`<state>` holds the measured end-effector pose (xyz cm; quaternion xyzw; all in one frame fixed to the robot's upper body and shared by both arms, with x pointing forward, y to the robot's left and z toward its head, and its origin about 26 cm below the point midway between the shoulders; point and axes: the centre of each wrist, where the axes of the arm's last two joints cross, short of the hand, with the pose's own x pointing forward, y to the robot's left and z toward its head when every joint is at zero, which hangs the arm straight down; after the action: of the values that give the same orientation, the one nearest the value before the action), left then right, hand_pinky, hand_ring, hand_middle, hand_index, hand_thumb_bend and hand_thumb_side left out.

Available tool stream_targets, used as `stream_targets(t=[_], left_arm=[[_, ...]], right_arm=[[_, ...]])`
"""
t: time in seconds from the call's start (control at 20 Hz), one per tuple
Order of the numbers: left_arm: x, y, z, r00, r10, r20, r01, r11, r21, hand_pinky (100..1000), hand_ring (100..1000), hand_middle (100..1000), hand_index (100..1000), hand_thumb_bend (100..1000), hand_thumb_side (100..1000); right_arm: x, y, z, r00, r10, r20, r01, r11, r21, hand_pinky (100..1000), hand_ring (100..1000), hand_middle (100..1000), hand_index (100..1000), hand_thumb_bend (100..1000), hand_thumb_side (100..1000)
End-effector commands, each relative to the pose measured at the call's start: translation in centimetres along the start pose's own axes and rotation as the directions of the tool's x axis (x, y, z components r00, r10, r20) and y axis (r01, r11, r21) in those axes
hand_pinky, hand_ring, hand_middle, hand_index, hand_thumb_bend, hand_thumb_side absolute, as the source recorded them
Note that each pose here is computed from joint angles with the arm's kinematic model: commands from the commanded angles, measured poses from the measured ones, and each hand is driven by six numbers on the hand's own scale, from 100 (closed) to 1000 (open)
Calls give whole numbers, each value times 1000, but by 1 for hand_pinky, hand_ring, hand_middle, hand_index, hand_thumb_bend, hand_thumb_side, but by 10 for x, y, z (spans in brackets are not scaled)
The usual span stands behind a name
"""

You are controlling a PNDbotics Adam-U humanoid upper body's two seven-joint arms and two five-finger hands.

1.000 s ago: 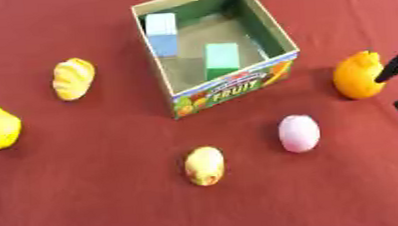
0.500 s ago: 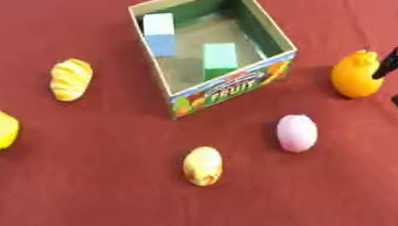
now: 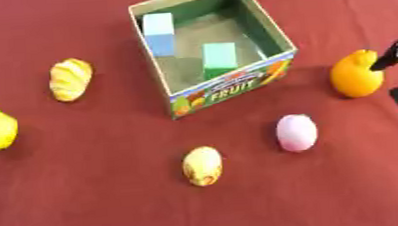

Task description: Pick up objects on the table and place them in the box.

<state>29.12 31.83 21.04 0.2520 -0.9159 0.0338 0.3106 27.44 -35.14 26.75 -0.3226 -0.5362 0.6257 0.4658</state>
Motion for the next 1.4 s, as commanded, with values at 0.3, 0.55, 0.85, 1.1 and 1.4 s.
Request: stream_targets(t=[0.3, 0.55, 0.85, 1.1, 1.4], left_arm=[[8, 2, -9, 999, 2, 41, -1, 1000, -19, 734, 602, 574, 822, 100, 525], [8, 2, -9, 999, 8, 42, -7, 1000, -22, 734, 602, 574, 822, 100, 525], [9, 0, -10, 999, 16, 40, -15, 1000, -26, 734, 601, 573, 822, 100, 529], [9, 0, -10, 999, 23, 40, -22, 999, -28, 734, 601, 573, 822, 100, 531], [9, -1, -10, 999, 31, 38, -30, 999, -28, 733, 600, 571, 822, 100, 535]], right_arm=[[8, -14, 1, 996, 6, -90, -14, 996, -84, 863, 843, 782, 831, 147, 316], [9, -15, -2, 992, 19, -122, -32, 994, -104, 868, 847, 787, 839, 233, 345], [-2, -16, -10, 986, 58, -157, -74, 992, -103, 874, 862, 813, 863, 360, 375], [-17, -16, -18, 977, 69, -204, -92, 990, -103, 872, 859, 804, 858, 359, 394], [-32, -15, -22, 967, 86, -240, -116, 987, -114, 873, 848, 794, 852, 329, 456]])
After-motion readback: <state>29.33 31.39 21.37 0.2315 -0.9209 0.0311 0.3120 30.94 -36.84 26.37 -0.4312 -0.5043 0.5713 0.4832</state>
